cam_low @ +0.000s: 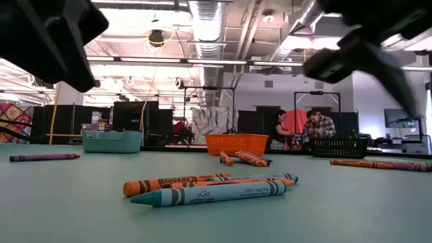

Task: Sort crayons
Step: Put the violet crayon into the black bin

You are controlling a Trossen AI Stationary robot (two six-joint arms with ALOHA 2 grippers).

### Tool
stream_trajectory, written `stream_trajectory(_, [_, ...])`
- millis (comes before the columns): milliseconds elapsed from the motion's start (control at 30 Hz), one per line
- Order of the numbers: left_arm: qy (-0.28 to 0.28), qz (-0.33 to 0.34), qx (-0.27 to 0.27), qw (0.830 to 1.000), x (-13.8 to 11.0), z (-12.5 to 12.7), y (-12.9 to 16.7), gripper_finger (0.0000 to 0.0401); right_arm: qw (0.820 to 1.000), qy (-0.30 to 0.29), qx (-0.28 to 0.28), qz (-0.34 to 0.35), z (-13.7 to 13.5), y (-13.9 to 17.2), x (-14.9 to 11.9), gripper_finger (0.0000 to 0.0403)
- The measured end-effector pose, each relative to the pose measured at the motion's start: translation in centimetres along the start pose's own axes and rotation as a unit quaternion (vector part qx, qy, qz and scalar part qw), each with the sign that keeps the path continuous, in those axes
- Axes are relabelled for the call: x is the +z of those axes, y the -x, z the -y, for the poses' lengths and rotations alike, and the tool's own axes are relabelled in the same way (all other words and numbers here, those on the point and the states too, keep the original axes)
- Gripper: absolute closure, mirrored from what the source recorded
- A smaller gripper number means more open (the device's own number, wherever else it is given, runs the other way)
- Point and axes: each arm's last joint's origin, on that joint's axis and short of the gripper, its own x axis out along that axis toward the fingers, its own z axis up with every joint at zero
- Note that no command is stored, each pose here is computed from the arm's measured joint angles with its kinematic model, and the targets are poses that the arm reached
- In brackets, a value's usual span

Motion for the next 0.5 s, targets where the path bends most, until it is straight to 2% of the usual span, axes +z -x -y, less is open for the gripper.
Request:
stream_trajectory(267, [-0.084,0.004,0.01,0.996,0.6,-0.7,-0.5,0.0289,0.999,-0.051,0.004,0.006,-4.8,-1.5,0.1,0.0241])
stream_trajectory(500, [-0.095,0.003,0.022,0.995,1.1,-1.6,-1.0,0.0289,0.998,-0.045,0.03,0.041,-9.4,-2.7,0.3,0.0241])
